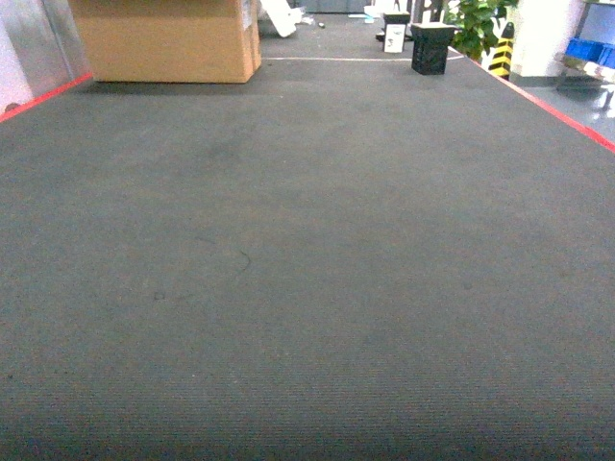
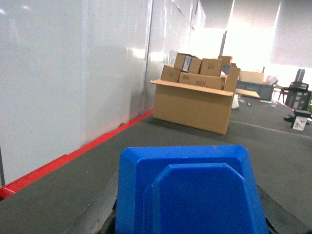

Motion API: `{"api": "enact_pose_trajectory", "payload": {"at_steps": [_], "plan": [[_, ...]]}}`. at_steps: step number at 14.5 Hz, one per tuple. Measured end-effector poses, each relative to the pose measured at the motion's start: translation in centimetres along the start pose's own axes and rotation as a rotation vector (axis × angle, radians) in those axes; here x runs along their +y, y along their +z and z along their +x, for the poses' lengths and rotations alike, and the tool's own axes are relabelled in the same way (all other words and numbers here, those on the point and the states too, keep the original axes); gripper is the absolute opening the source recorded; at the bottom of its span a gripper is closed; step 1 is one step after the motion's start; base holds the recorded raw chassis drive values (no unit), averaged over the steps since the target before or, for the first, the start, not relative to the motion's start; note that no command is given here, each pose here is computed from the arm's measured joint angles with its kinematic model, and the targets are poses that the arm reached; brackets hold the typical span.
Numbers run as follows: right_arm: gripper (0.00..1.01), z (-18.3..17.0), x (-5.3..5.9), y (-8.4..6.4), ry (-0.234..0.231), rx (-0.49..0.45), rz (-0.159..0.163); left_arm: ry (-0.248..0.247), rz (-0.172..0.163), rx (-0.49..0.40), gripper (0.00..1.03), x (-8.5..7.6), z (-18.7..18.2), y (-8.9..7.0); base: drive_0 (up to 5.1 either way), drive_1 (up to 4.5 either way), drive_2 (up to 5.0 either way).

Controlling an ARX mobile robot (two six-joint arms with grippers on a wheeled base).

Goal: Sort blue parts and orange caps into right shelf containers

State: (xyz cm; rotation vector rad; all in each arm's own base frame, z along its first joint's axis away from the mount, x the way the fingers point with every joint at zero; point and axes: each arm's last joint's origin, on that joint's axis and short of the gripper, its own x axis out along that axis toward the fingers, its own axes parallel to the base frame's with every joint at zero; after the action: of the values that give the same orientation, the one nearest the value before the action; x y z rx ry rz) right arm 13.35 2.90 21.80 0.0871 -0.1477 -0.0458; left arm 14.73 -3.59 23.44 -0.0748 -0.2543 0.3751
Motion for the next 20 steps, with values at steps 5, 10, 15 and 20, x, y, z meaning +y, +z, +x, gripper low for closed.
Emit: {"api": "enact_pose_trajectory", "payload": {"at_steps": [5,10,15,20], "plan": [[0.42,-0.8,-1.2,-1.5,0.032,0.156,-0.071,-0.320,0.094,0.222,0.43,1.9,-0.7,-1.5,0.0,0.00,0.0],[0.42,-1.9,-3.1,-2.9,0.049,0.157,-0.079,-0.369,0.084,0.260,0.43,3.6,-2.0,-3.7,0.0,0.00,0.0],[0.42,-2.8,-3.4,-3.7,0.045,0.152,-0.080,-0.378,0.080,0.260,0.43,5.1,-2.9,-4.6,0.0,0.00,0.0],[0.42,-4.2,-3.5,-4.1,0.045,0.132,-0.080,-0.378,0.077,0.244,0.43,5.4,-3.6,-5.2,0.0,0.00,0.0]]}}
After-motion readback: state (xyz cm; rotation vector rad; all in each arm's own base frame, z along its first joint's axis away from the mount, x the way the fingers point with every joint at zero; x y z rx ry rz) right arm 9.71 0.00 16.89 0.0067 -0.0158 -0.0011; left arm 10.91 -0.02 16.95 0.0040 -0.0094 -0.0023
